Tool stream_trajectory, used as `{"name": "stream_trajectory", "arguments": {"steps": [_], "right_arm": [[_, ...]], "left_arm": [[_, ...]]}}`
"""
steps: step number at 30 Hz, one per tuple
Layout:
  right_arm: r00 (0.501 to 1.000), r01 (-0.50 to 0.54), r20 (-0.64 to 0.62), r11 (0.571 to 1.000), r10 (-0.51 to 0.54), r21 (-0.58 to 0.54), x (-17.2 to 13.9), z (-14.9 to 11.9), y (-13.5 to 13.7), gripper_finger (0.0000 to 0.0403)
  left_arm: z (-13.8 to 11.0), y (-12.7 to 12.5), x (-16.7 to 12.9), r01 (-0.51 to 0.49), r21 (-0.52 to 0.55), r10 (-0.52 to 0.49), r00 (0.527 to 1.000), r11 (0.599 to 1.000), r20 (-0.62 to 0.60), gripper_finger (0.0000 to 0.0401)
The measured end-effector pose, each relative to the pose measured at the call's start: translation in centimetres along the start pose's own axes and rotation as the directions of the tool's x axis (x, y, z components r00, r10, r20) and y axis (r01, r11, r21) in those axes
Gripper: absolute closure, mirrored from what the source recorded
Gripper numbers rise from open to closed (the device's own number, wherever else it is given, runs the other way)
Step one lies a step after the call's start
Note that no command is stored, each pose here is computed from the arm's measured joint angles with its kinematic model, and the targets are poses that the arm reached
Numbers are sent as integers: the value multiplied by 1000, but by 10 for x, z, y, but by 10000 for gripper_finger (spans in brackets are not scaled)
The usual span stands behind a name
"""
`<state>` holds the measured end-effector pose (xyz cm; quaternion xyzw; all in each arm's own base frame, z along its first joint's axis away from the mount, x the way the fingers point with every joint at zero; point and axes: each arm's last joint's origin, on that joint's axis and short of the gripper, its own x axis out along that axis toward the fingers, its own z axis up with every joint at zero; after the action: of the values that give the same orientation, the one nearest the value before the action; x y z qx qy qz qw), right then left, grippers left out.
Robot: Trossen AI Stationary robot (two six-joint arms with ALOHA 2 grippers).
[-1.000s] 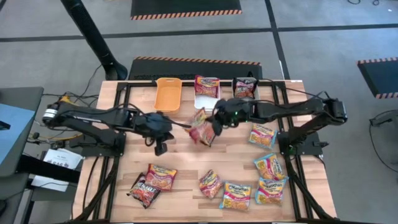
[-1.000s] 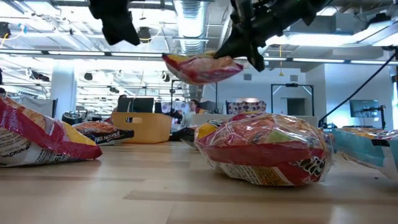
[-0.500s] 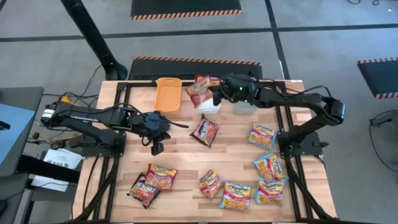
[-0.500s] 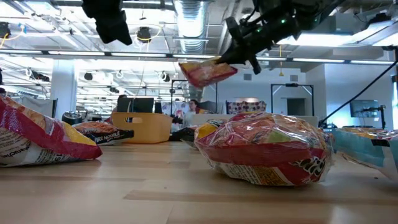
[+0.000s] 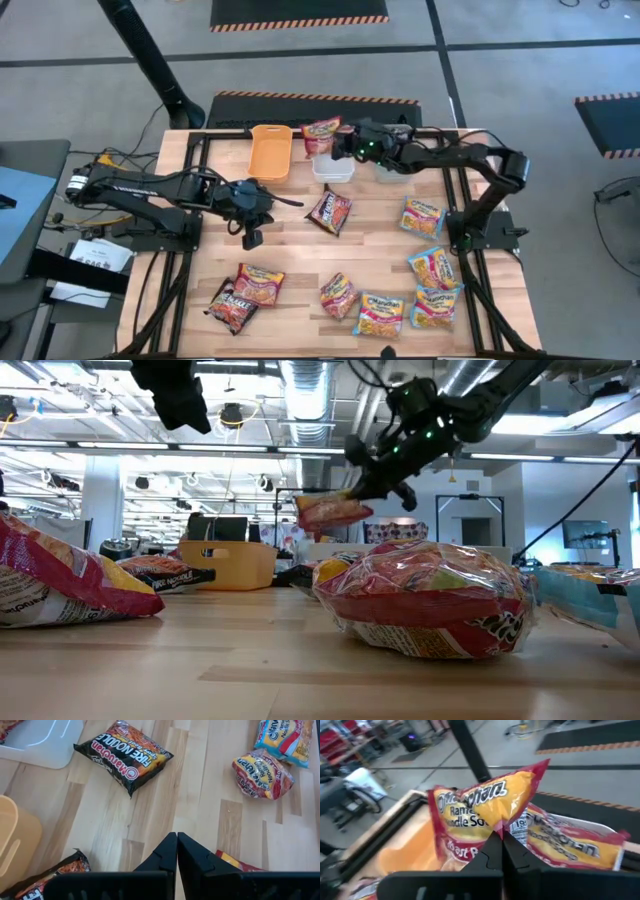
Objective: Sort Maruchan noodles
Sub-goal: Put the red noodle pack into the white bin
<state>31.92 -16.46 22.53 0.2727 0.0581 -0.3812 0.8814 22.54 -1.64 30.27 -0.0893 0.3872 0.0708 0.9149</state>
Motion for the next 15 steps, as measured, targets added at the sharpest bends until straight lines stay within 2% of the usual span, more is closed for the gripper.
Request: {"name": "stream_trajectory", "arguments": {"steps": [5,15], "right_arm": [[994,106,-2,994,-106,-5,9,-13,-7,398],[977,212,-14,977,-213,-31,9,-22,-10,398]], "left_arm": [[-3,0,2,-3,2,3,1000,1000,-11,401],[-19,4,15,-21,-22,20,997,1000,-70,401]]}}
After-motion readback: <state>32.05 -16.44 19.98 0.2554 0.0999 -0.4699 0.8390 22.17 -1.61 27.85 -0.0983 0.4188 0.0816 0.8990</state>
